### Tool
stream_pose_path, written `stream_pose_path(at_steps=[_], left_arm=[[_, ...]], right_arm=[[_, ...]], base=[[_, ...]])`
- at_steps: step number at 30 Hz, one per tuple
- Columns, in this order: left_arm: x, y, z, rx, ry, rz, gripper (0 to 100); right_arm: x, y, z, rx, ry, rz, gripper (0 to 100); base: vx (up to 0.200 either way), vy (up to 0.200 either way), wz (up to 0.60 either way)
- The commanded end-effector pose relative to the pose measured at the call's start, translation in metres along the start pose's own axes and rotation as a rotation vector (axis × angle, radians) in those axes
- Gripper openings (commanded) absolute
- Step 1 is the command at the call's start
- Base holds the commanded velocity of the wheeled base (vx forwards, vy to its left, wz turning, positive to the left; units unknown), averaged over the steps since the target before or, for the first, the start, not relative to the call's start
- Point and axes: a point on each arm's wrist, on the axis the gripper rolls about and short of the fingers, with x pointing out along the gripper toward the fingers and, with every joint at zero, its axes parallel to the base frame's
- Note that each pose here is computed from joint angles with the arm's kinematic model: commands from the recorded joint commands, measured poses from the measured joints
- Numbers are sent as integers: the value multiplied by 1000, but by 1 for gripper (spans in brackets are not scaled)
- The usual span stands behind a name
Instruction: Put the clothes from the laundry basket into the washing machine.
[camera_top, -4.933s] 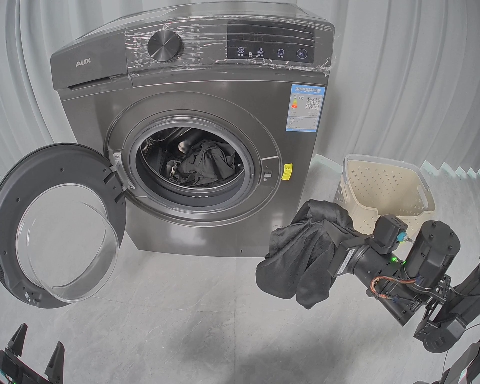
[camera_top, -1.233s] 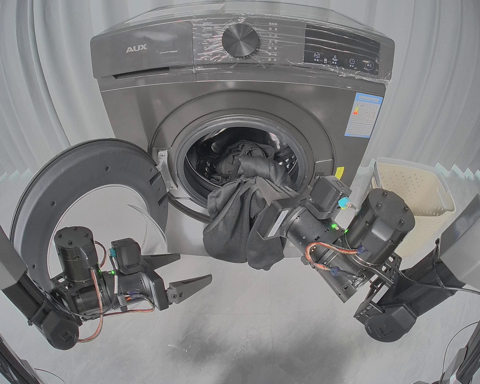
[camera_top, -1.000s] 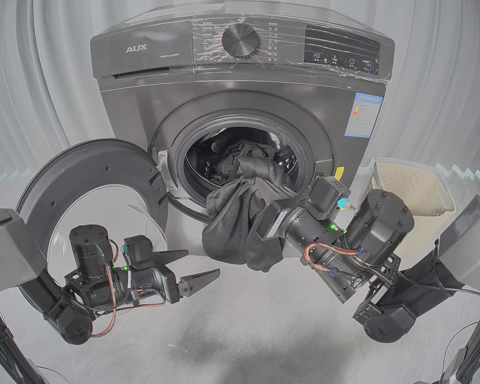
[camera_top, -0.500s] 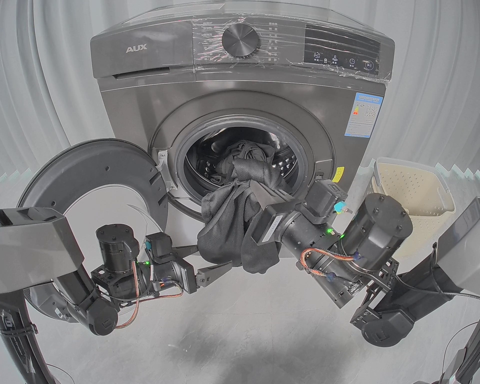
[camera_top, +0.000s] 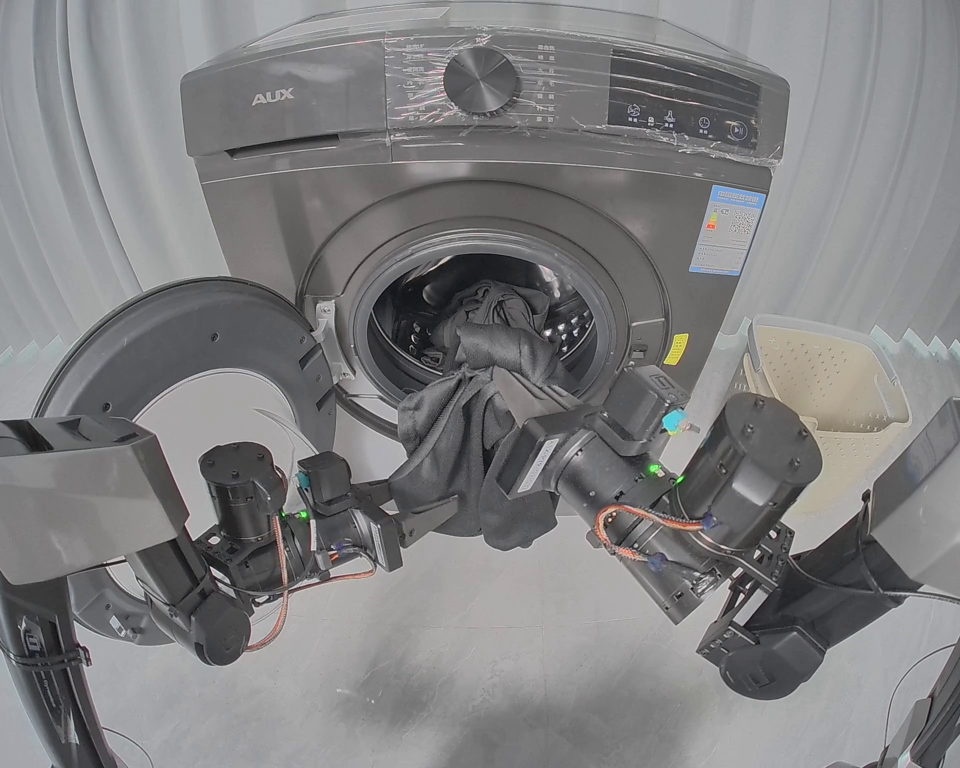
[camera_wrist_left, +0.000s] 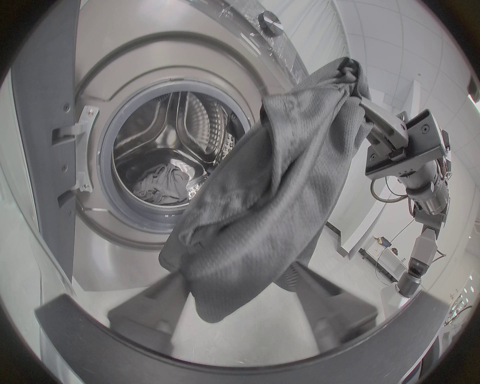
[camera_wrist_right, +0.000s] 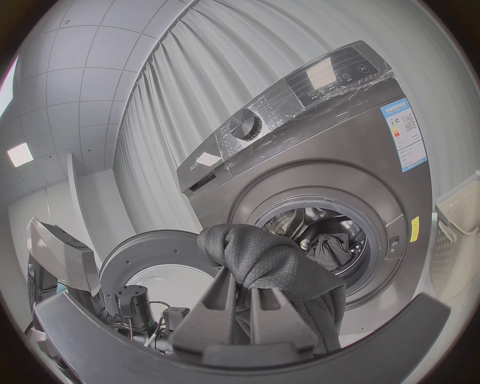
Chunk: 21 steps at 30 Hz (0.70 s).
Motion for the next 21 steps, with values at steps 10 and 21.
stream_pose_path(at_steps=[10, 21], left_arm=[[-12, -8, -10, 22, 6, -11, 0], [-58, -33, 28, 88, -79, -23, 0]], right_arm=[[2, -9, -10, -11, 22, -34, 0], [-6, -27, -31, -43, 104, -94, 100]], base=[[0, 0, 0], [0, 0, 0]])
